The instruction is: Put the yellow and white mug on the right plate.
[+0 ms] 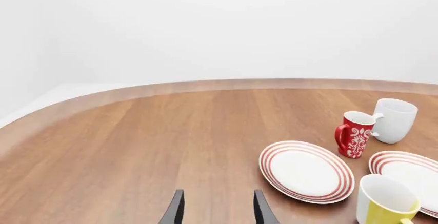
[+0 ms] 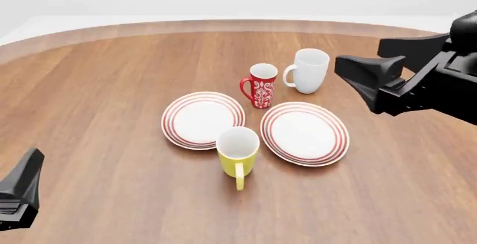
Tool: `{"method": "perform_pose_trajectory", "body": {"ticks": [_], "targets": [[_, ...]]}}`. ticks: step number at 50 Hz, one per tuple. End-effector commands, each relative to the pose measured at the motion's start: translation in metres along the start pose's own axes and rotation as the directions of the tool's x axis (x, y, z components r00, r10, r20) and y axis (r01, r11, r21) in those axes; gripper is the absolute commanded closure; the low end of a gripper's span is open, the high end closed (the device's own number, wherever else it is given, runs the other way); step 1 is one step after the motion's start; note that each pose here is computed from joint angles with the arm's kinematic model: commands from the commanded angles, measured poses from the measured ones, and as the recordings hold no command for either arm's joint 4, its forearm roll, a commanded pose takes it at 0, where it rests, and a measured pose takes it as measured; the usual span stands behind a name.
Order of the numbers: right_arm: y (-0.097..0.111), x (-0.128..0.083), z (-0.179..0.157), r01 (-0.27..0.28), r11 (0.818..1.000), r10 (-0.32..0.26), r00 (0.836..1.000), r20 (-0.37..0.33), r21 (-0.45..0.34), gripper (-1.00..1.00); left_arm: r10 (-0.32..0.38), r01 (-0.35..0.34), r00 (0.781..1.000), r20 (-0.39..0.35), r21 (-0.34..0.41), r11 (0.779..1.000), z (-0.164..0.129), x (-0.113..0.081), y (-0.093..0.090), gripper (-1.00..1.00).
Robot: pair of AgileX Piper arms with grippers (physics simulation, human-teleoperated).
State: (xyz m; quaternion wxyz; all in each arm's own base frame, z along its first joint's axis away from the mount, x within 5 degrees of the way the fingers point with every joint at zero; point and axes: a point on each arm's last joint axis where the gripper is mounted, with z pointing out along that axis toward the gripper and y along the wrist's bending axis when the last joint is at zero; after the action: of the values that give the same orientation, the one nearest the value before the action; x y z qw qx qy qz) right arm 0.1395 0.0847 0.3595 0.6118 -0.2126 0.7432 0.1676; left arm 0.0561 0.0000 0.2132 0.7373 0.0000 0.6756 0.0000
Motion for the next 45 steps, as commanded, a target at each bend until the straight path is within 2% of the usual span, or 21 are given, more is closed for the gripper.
{"method": "perform_pose_trajectory", "body": {"ticks": [1,8,36,42,43,45], "targets": [[0.012,-0.013,0.013,-0.035,0.997,0.032,0.999,-0.041,-0.063,-1.00,0.000,0.000,1.000,0.000,0.000,1.000,0.000,0.000,0.000,-1.00],[0.019,-0.018,0.018,-0.072,0.993,0.067,0.997,-0.050,-0.096,-1.00,0.000,0.000,1.000,0.000,0.000,1.000,0.000,0.000,0.000,-1.00],[0.022,-0.016,0.021,-0.068,0.991,0.063,0.997,-0.046,-0.114,-1.00,0.000,0.000,1.000,0.000,0.000,1.000,0.000,0.000,0.000,-1.00],[0.024,-0.016,0.028,-0.095,0.989,0.089,0.994,-0.057,-0.115,-1.00,0.000,0.000,1.000,0.000,0.000,1.000,0.000,0.000,0.000,-1.00],[0.025,-0.014,0.033,-0.080,0.990,0.072,0.995,-0.073,-0.116,-1.00,0.000,0.000,1.000,0.000,0.000,1.000,0.000,0.000,0.000,-1.00],[0.029,-0.017,0.032,-0.107,0.985,0.099,0.993,-0.061,-0.135,-1.00,0.000,0.000,1.000,0.000,0.000,1.000,0.000,0.000,0.000,-1.00]]}}
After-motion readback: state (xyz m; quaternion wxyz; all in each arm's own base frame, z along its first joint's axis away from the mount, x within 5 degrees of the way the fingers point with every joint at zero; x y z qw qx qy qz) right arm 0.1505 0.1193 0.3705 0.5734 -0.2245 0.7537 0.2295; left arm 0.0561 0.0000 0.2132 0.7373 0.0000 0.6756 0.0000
